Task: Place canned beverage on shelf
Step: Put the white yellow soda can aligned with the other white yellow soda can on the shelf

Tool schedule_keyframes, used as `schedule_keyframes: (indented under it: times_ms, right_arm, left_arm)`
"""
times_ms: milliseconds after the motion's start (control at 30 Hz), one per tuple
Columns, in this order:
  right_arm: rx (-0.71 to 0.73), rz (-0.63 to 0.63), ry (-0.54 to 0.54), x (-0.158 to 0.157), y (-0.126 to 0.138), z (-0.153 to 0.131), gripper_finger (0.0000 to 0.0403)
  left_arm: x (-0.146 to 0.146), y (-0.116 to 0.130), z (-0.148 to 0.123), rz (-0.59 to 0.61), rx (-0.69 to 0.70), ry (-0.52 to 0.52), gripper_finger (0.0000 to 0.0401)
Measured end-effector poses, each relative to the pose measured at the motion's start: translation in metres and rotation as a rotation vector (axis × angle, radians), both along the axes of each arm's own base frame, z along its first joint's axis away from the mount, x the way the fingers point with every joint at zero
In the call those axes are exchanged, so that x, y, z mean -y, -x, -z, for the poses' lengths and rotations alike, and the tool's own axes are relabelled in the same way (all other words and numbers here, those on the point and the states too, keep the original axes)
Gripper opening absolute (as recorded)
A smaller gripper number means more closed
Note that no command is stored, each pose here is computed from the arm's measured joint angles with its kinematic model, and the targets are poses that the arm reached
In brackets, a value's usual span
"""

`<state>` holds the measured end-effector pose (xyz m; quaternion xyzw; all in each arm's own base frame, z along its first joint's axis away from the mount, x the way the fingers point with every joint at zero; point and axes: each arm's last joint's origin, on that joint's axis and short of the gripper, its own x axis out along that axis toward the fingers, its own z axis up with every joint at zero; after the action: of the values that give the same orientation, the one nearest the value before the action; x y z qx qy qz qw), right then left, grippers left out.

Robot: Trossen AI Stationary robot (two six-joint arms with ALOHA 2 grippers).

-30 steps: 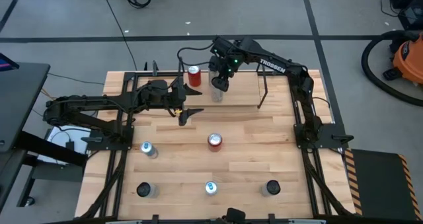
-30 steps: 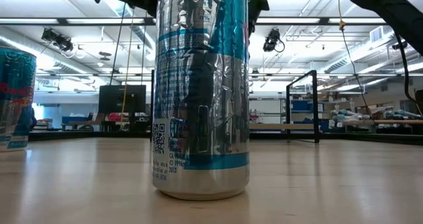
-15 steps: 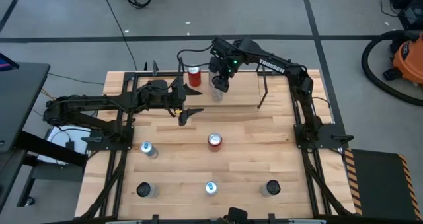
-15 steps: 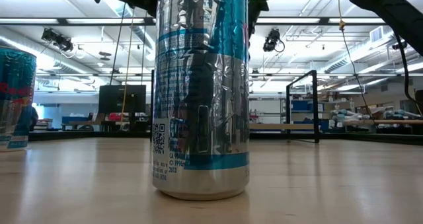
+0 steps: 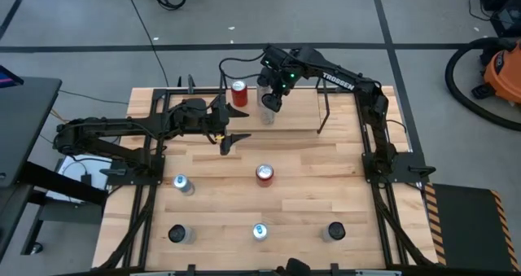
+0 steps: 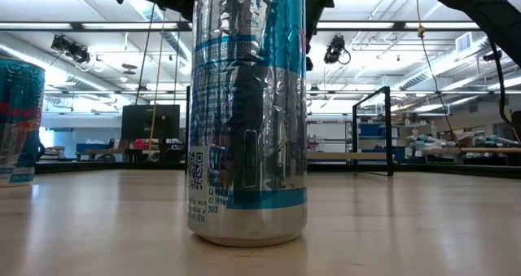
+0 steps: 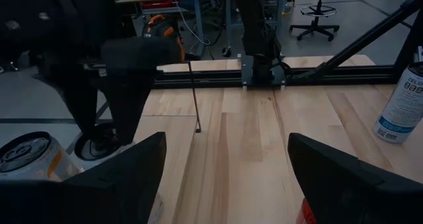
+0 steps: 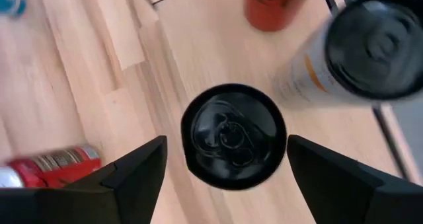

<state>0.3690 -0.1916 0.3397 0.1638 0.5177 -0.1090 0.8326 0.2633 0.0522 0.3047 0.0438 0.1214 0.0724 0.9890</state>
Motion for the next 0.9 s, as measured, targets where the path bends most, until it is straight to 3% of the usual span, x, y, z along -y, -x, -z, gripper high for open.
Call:
schedule_keyframes:
  times_ms: [200,367,567,900]
  right_arm:
    - [-0.033,0.191,0.002,-0.003,-0.001,0.000,0.0318]
    - [0.003,0.250,-0.015,-0.007,-0.006,-0.002,0.0318]
    - [-0.031,0.287,0.011,-0.010,-0.009,0.003,0.0318]
    - [-0.062,0.207,0.029,-0.010,-0.014,0.013,0.0314]
  left_arm:
    - [0.000,0.000,0.000,0.000,0.000,0.000,0.0322]
    - [0.000,0.000,0.000,0.000,0.000,0.000,0.0322]
    - [0.000,0.000,0.000,0.000,0.000,-0.001,0.0322]
    - [0.000,0.000,0.000,0.000,-0.001,0.000,0.0322]
